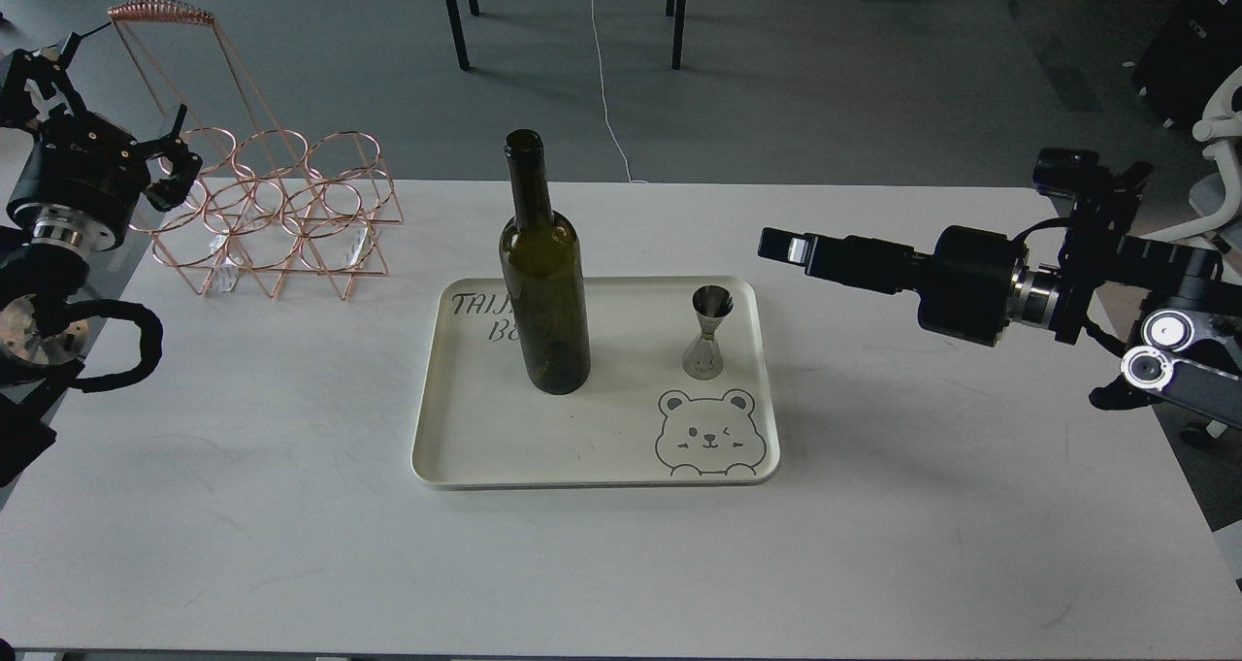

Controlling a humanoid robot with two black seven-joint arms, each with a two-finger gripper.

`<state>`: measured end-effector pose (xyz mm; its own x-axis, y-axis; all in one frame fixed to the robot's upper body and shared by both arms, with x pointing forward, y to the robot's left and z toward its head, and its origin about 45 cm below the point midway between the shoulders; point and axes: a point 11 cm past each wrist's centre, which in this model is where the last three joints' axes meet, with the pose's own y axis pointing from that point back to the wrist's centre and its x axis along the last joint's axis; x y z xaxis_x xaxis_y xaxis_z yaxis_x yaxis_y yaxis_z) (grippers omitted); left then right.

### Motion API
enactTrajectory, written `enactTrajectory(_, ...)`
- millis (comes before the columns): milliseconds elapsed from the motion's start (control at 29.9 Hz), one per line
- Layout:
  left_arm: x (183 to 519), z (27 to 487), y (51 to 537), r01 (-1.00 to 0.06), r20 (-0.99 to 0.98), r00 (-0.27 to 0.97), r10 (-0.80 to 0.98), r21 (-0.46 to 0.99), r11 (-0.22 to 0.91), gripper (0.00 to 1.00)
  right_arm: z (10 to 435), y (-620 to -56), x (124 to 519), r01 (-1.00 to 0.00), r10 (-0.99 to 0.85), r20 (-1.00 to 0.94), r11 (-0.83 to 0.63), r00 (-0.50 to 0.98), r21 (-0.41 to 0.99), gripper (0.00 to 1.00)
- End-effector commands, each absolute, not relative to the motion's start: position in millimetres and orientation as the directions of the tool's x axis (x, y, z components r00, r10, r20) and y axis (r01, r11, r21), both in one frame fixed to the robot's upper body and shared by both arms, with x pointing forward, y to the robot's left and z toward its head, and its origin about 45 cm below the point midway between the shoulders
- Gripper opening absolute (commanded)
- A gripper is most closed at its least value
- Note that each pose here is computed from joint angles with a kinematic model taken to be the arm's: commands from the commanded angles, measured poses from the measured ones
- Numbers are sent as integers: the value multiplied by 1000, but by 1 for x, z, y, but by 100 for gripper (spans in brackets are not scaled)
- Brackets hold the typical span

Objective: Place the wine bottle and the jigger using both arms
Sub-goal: 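Reach the right gripper toward the steel jigger on the tray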

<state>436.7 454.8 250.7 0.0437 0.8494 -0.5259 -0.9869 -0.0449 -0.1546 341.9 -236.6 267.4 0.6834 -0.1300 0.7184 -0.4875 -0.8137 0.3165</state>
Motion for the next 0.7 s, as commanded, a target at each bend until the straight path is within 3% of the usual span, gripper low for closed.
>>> enactTrajectory(0,436,251,456,-987,-524,43,851,-155,-46,98,250,-242,335,-450,26,772,-800,635,397,98)
enactTrajectory(368,436,253,459,-987,-519,38,854,-156,-51,98,177,-235,327,-431,198,834,-781,514,452,97)
enactTrajectory(669,436,252,459,-987,-515,31,856,-152,-56,98,149,-236,349,-523,194,892,-751,409,403,90)
